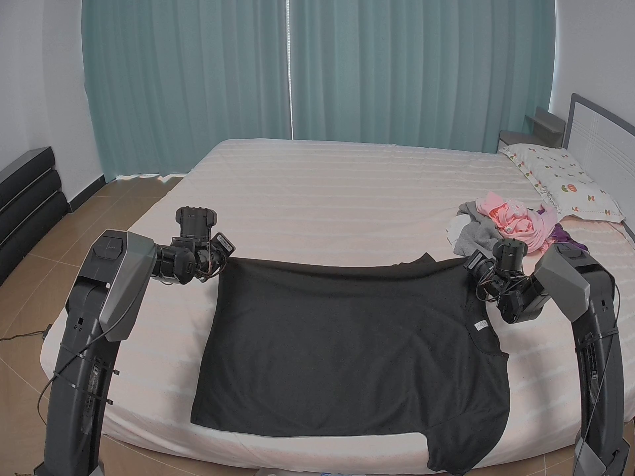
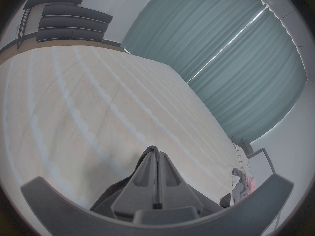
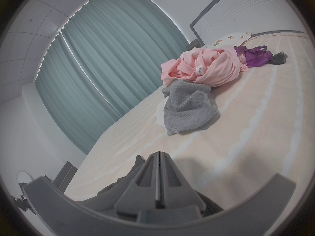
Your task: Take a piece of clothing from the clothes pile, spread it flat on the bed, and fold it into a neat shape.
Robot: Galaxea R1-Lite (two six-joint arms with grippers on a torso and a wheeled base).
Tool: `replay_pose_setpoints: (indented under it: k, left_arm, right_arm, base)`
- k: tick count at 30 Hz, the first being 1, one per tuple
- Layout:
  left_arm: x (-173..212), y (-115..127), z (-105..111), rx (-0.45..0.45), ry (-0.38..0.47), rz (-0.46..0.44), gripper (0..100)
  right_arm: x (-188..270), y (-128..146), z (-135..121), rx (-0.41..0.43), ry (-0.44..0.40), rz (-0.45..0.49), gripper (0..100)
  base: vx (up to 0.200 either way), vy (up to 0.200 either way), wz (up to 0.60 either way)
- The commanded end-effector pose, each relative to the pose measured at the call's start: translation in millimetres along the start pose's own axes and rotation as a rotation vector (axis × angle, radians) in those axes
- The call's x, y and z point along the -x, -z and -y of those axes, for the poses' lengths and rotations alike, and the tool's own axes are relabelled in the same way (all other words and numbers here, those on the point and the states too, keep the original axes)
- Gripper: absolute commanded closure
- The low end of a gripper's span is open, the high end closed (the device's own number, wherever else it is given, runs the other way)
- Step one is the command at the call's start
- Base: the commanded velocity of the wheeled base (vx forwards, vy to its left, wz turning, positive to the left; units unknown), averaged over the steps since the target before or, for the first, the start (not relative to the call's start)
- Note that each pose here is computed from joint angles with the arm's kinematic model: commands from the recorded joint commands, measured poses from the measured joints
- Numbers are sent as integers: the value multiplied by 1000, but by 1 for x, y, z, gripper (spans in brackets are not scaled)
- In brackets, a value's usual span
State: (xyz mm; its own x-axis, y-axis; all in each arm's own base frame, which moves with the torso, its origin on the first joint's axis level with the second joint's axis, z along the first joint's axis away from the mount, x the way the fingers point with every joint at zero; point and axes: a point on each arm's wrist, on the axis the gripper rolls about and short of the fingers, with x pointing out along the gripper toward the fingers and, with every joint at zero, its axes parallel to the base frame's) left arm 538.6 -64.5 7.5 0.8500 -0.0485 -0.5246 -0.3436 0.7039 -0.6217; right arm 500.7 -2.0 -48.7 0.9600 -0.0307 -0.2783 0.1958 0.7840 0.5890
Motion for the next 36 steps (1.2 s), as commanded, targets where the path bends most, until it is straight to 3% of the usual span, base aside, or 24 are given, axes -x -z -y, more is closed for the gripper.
replay_pose_setpoints:
  k: [1, 9, 10, 11, 17, 22, 28, 36]
  left_arm:
    - [-8, 11, -9, -4, -21, -23, 100]
    - [-10, 15, -10, -6, -30, -34, 100]
    - [-10, 15, -10, -6, -29, -33, 100]
    - [-10, 15, -10, -6, -30, -34, 0]
    - [-2, 5, -4, 0, -25, -16, 0]
    - [49, -24, 7, 18, -58, -24, 0]
    - [130, -21, 1, 18, -59, -164, 0]
    - [222, 5, -11, 8, -76, -258, 0]
  right_arm:
    - [-2, 10, 5, 9, 9, -19, 100]
    - [-2, 14, 8, 11, 17, -32, 100]
    - [-2, 14, 7, 11, 16, -33, 0]
    - [-1, 14, 7, 11, 13, -31, 0]
    - [11, -12, -4, -8, -8, 7, 0]
    - [61, -37, -21, -32, -76, -52, 0]
    - [140, -21, -30, -31, -124, -229, 0]
    - [217, 15, -20, -11, -82, -376, 0]
  base:
    - [0, 0, 0]
    - [0, 0, 0]
    - [0, 0, 0]
    - [0, 0, 0]
    - [0, 0, 0]
    - [0, 0, 0]
    - [0, 0, 0]
    - [0, 0, 0]
